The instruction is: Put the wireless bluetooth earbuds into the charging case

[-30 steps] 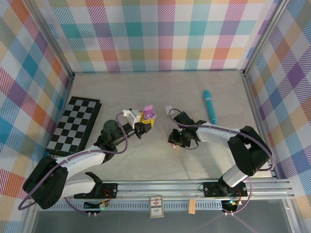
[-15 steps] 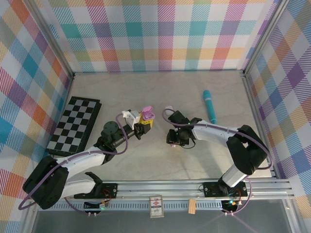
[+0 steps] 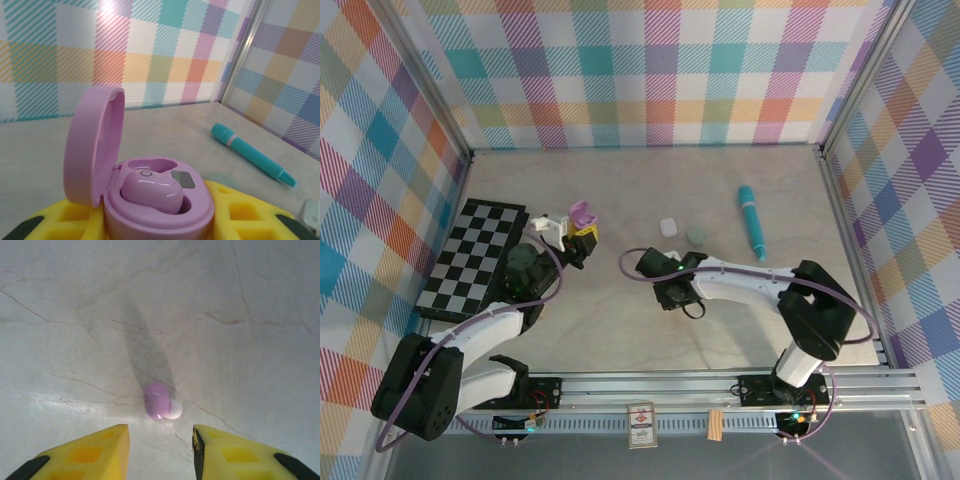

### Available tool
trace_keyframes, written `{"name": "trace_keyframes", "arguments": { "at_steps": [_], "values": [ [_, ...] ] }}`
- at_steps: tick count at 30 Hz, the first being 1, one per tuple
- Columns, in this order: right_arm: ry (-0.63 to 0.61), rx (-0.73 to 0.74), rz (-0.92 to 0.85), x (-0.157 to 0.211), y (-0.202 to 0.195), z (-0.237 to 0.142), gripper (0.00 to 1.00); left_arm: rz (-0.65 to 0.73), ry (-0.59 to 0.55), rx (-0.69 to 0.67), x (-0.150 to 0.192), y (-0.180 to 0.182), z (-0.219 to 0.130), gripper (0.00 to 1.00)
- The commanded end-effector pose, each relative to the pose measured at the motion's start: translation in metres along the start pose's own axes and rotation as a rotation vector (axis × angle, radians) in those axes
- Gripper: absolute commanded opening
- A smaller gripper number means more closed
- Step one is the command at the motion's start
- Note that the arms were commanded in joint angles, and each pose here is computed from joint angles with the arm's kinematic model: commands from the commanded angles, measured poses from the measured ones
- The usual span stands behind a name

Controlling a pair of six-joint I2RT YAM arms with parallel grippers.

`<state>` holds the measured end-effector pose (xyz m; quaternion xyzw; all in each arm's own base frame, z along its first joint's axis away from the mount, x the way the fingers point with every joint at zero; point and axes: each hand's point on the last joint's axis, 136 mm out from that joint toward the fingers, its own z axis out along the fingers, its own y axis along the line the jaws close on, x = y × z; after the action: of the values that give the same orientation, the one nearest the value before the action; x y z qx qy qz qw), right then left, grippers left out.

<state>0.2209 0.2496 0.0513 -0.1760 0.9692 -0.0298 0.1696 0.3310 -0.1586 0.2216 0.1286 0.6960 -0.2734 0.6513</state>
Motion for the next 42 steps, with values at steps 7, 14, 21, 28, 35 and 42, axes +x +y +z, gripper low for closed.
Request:
{"name": "trace_keyframes", "arguments": {
  "at_steps": [7, 14, 21, 28, 35, 42],
  "values": [
    [-0.009, 0.245, -0.193, -0.007, 0.0, 0.008, 0.37, -0.023, -0.062, -0.037, -0.024, 0.015, -0.012, 0.29],
    [0.01, 0.289, -0.234, -0.007, -0.001, 0.018, 0.37, -0.029, -0.055, -0.024, -0.023, 0.013, -0.011, 0.29],
    [0.042, 0.284, -0.225, 0.0, 0.001, 0.026, 0.36, -0.037, -0.049, -0.025, -0.019, 0.014, -0.011, 0.29],
    [0.061, 0.299, -0.235, 0.005, -0.001, 0.031, 0.33, -0.04, -0.046, -0.019, -0.019, 0.013, -0.01, 0.29],
    [0.078, 0.317, -0.245, 0.008, -0.004, 0.034, 0.27, -0.048, -0.044, -0.013, -0.018, 0.012, -0.01, 0.29],
    [0.094, 0.338, -0.249, 0.011, -0.008, 0.037, 0.28, -0.047, -0.043, -0.01, -0.018, 0.011, -0.01, 0.29]
  ]
}}
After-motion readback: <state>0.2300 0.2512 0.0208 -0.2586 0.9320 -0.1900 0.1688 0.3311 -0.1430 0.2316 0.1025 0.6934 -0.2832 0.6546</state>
